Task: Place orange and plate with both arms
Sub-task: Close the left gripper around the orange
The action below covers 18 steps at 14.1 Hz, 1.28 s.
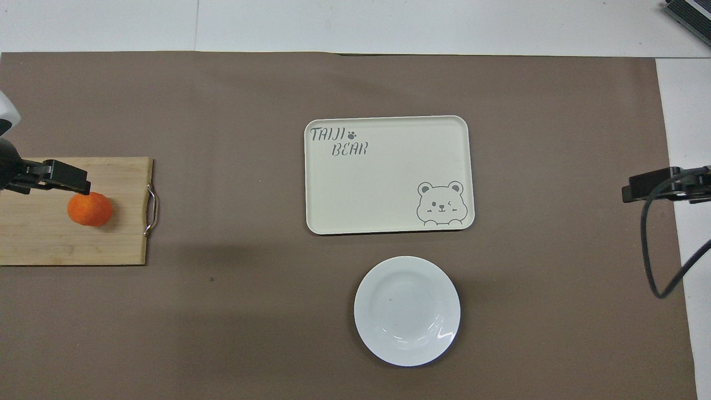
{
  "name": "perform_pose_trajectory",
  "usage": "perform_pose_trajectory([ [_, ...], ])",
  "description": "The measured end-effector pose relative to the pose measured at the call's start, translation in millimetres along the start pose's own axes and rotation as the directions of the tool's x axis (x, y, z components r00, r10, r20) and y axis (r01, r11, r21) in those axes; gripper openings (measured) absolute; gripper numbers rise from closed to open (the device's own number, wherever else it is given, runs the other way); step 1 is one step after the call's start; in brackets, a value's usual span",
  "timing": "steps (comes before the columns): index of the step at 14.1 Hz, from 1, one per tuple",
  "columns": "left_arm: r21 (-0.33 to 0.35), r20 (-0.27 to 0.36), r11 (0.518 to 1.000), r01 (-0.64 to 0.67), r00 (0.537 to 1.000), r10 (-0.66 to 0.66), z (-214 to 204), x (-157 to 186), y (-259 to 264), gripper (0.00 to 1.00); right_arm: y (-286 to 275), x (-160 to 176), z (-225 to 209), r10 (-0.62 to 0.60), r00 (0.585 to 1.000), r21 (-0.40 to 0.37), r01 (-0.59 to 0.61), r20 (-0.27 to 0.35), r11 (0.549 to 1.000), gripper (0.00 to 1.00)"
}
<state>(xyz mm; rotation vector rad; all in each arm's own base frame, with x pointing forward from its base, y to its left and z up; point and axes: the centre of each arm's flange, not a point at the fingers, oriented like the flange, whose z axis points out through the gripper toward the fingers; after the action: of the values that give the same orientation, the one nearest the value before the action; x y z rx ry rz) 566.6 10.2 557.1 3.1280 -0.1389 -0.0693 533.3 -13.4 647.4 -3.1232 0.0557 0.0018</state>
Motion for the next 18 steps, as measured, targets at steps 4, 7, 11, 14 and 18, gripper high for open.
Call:
perform_pose_trajectory([
  [4, 0.000, -0.011, 0.999, -0.044, 0.999, 0.044, 27, -1, -21, 1.00, 0, 0, 0, 0.000, 1.000, 0.000, 0.000, 0.000, 1.000, 1.00],
  [7, 0.004, -0.027, 0.997, -0.074, 0.997, 0.074, 51, -3, -42, 1.00, 0, 0, 0, 0.000, 1.000, 0.000, 0.000, 0.000, 1.000, 1.00],
  [11, 0.009, -0.041, 0.995, -0.094, 0.995, 0.095, 86, -6, -52, 1.00, 0, 0, 0, 0.000, 1.000, 0.000, 0.000, 0.000, 1.000, 1.00],
  [14, 0.008, -0.034, 0.994, -0.105, 0.994, 0.105, 110, -7, -60, 1.00, 0, 0, 0, 0.000, 1.000, 0.000, 0.000, 0.000, 1.000, 1.00],
  [18, 0.009, -0.034, 0.993, -0.115, 0.993, 0.115, 146, -1, -86, 1.00, 0, 0, 0, 0.000, 1.000, 0.000, 0.000, 0.000, 1.000, 1.00],
])
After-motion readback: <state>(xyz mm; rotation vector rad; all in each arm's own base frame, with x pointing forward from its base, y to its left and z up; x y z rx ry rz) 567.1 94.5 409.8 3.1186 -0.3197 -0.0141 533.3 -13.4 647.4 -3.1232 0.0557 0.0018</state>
